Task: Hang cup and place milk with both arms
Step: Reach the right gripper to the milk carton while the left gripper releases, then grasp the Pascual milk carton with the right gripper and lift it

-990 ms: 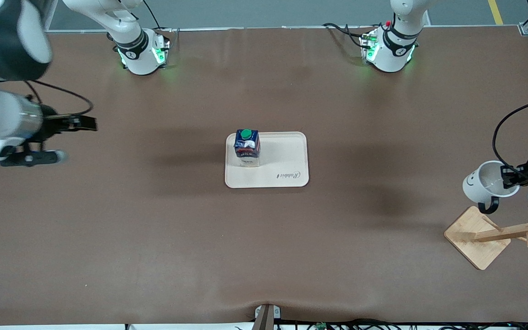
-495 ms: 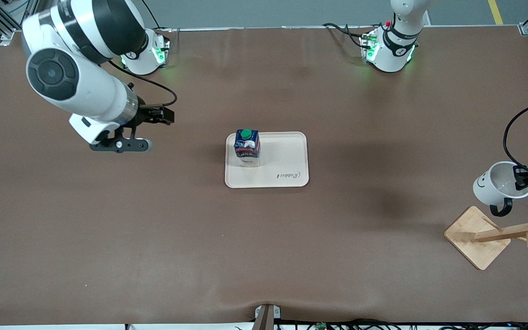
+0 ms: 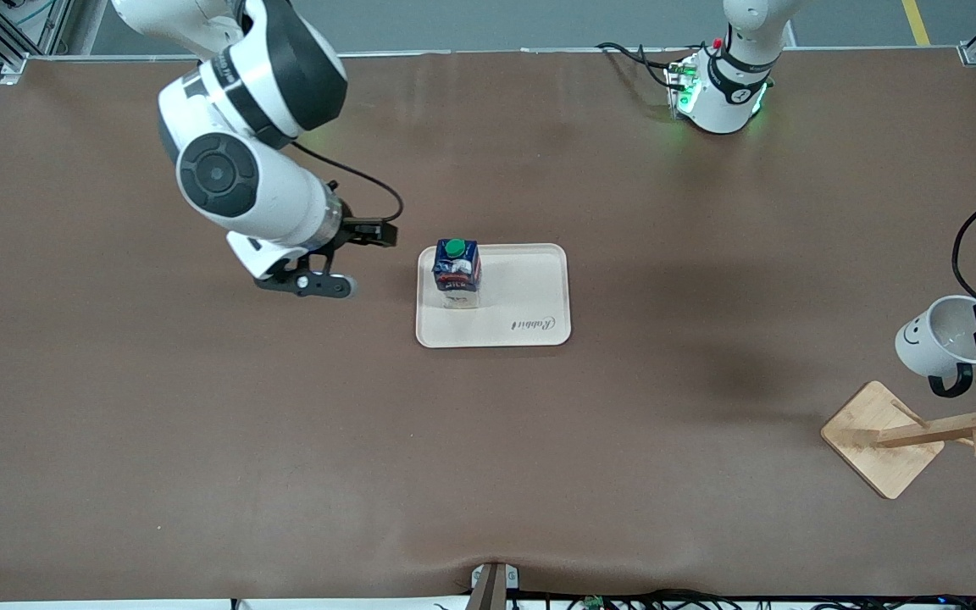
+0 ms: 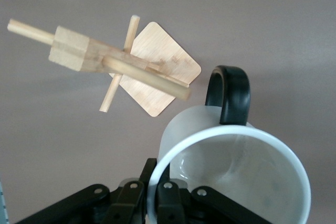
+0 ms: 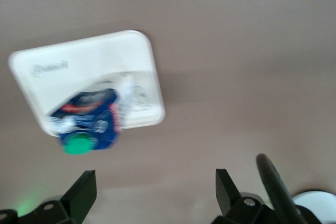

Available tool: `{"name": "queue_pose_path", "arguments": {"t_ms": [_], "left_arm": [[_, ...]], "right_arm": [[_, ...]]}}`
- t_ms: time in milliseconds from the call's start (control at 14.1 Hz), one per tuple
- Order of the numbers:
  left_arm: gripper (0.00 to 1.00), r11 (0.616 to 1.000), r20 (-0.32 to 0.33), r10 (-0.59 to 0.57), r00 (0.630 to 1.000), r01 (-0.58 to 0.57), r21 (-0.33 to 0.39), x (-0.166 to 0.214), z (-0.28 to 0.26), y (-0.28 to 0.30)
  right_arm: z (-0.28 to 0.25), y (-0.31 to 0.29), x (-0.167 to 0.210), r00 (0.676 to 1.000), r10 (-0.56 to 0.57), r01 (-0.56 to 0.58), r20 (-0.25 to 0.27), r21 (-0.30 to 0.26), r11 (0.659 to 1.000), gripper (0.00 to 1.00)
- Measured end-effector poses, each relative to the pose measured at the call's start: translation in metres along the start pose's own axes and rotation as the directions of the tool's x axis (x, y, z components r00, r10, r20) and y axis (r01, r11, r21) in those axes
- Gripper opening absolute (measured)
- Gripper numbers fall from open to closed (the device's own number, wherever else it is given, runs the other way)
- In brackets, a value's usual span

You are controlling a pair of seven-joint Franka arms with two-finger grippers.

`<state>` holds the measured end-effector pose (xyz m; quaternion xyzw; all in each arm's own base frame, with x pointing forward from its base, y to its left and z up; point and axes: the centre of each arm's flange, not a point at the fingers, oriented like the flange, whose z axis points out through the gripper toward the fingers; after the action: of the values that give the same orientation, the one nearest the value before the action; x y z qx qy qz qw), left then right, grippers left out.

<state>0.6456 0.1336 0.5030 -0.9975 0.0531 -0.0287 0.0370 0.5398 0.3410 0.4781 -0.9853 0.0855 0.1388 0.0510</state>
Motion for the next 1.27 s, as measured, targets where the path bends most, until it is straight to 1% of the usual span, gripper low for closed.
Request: {"name": "queue_pose_path", "arguments": {"t_ms": [141, 283, 495, 707, 848, 990, 1202, 1273], "left_arm": [[0.05, 1.0, 0.002, 0.011, 1.0, -0.011, -0.014, -0.002, 0.004, -0.007], [0.05, 1.0, -0.003, 0.018, 1.0, -0.018, -0.016, -0.001, 0.002, -0.008], [0.05, 0.999, -0.011, 0.034, 0.999, -0.034, -0.015, -0.002, -0.002, -0.015], [0.05, 0.999, -0.017, 0.048, 0.999, -0.048, -0.017, -0.007, -0.002, -0.03], [0.05, 0.998, -0.025, 0.058, 0.998, -0.058, -0.03, -0.009, -0.002, -0.037], [0.05, 0.997, -0.039, 0.068, 0.997, -0.069, -0.03, -0.009, 0.001, -0.044], [0.05, 0.994, -0.068, 0.099, 0.993, -0.101, -0.028, -0.009, 0.012, -0.063], [0.05, 0.994, -0.077, 0.1, 0.992, -0.102, -0.029, -0.009, 0.016, -0.069]], "right_arm": [[0.016, -0.028, -0.008, 0.998, 0.04, -0.038, -0.047, 0.043, 0.998, 1.0], [0.036, -0.05, -0.015, 0.996, 0.06, -0.056, -0.066, 0.056, 0.997, 1.0], [0.066, -0.062, -0.01, 0.996, 0.066, -0.064, -0.061, 0.043, 0.997, 1.0], [0.087, -0.072, -0.006, 0.996, 0.056, -0.053, -0.076, 0.038, 0.998, 1.0], [0.102, -0.083, -0.008, 0.996, 0.04, -0.037, -0.083, 0.035, 0.999, 1.0], [0.12, -0.09, -0.011, 0.995, 0.019, -0.019, -0.095, -0.003, 1.0, 1.0], [0.151, -0.098, -0.013, 0.992, 0.014, -0.024, -0.123, -0.081, 0.996, 1.0], [0.16, -0.1, -0.015, 0.991, 0.003, -0.018, -0.133, -0.106, 0.994, 0.94]]}}
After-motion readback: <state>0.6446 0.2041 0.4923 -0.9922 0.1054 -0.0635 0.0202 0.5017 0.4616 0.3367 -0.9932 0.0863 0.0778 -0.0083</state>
